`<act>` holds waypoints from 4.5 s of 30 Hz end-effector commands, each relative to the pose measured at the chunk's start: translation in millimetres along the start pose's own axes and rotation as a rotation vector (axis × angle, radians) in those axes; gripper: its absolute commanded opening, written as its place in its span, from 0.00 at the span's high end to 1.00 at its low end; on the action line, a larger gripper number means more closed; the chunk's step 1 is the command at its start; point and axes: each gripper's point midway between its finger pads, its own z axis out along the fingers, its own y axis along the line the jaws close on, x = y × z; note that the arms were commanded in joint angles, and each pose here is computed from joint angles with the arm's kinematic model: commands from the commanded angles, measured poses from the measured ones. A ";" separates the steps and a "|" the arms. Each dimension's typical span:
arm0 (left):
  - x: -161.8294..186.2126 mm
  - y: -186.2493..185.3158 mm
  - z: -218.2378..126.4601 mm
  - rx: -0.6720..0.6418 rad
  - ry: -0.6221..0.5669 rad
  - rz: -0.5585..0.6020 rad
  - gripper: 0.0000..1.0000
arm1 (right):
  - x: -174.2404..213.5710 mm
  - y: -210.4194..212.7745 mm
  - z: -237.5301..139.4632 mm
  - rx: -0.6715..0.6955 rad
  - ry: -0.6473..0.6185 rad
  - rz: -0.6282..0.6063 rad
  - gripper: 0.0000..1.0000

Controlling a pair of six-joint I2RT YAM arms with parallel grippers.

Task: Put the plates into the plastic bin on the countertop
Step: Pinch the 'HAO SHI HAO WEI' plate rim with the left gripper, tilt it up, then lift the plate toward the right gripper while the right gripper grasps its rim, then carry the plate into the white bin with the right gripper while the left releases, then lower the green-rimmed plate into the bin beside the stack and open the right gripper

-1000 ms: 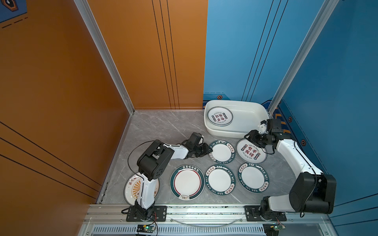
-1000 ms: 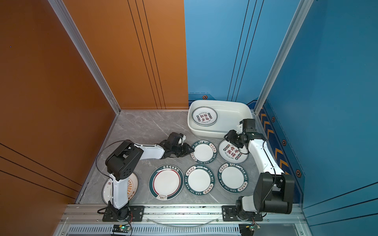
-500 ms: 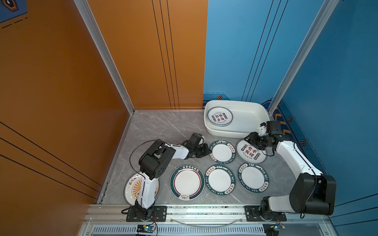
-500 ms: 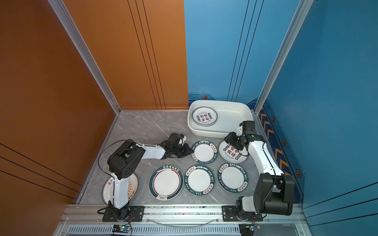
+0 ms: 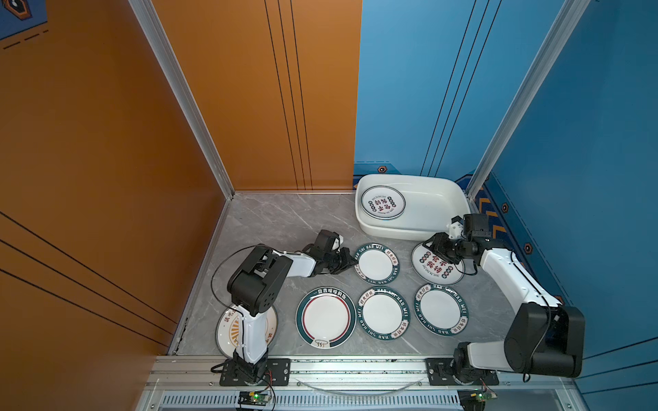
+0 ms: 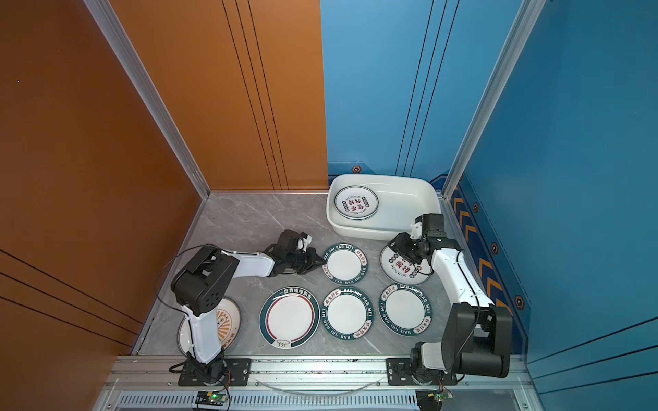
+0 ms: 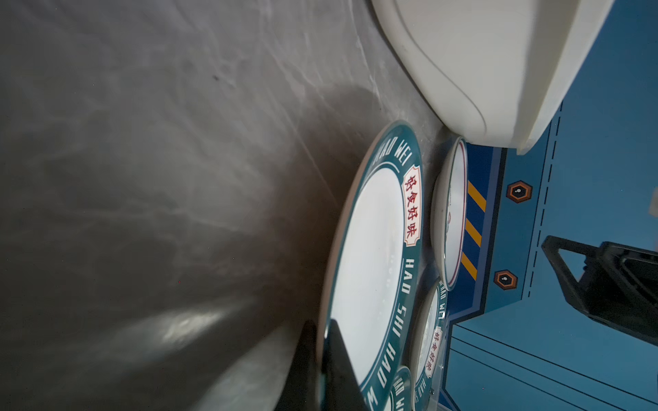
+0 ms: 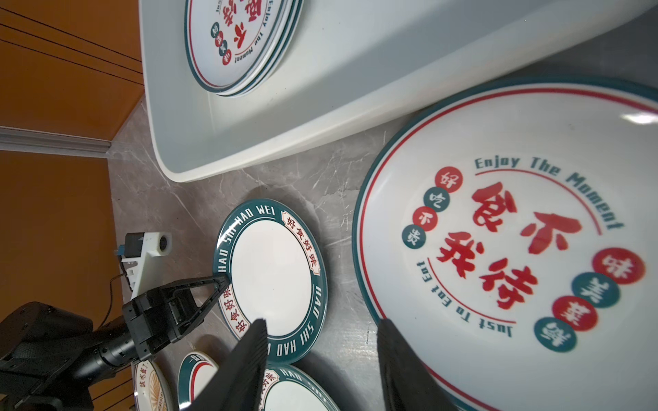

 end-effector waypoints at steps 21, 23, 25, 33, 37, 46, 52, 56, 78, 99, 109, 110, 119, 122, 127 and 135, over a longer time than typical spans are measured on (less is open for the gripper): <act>-3.0 -24.4 -152.8 0.049 -0.056 0.041 1.00 | 49.7 120.5 56.0 -0.451 0.217 -0.099 0.41; -5.0 -25.9 -158.3 0.053 -0.063 0.041 1.00 | 54.8 132.1 59.0 -0.485 0.226 -0.109 0.41; -7.5 -28.1 -162.3 0.059 -0.071 0.041 1.00 | 60.2 141.4 61.8 -0.517 0.239 -0.112 0.41; -17.0 -42.9 -172.6 0.091 -0.083 0.053 1.00 | 78.2 160.8 72.1 -0.551 0.289 -0.147 0.42; -22.1 -51.7 -176.6 0.105 -0.095 0.068 1.00 | 88.7 165.5 78.9 -0.553 0.320 -0.159 0.41; -25.6 -52.0 -172.3 0.110 -0.094 0.062 1.00 | 109.7 187.6 86.2 -0.611 0.373 -0.177 0.56; -23.4 -50.4 -163.1 0.100 -0.080 0.065 1.00 | 111.9 200.6 89.1 -0.673 0.380 -0.146 0.73; -20.2 -47.2 -156.5 0.087 -0.066 0.069 1.00 | 115.3 206.1 90.4 -0.695 0.391 -0.137 0.84; -6.4 -39.3 -157.6 0.013 -0.050 0.122 0.24 | 49.7 173.1 45.8 -0.376 0.221 -0.236 1.00; -3.0 -46.5 -172.7 0.013 -0.126 0.202 0.02 | -206.8 15.4 -17.2 0.067 -0.276 0.159 1.00; 7.9 -39.5 -168.3 0.005 -0.076 0.214 0.02 | -233.0 -30.7 24.1 0.146 -0.244 0.234 1.00; 8.2 -38.9 -168.3 0.005 -0.075 0.213 0.02 | -231.0 -38.6 32.9 0.161 -0.228 0.241 1.00; 7.6 -36.5 -167.6 0.003 -0.067 0.214 0.02 | -213.7 -75.2 63.7 0.237 -0.150 0.259 1.00; 8.1 -35.8 -167.5 0.003 -0.064 0.212 0.02 | -207.5 -87.1 72.1 0.255 -0.127 0.265 1.00; 9.2 -35.8 -167.8 0.001 -0.058 0.215 0.02 | -202.3 -103.7 79.3 0.278 -0.106 0.280 1.00; 10.4 -35.5 -167.4 0.002 -0.051 0.216 0.02 | -195.3 -126.2 87.8 0.295 -0.077 0.315 0.90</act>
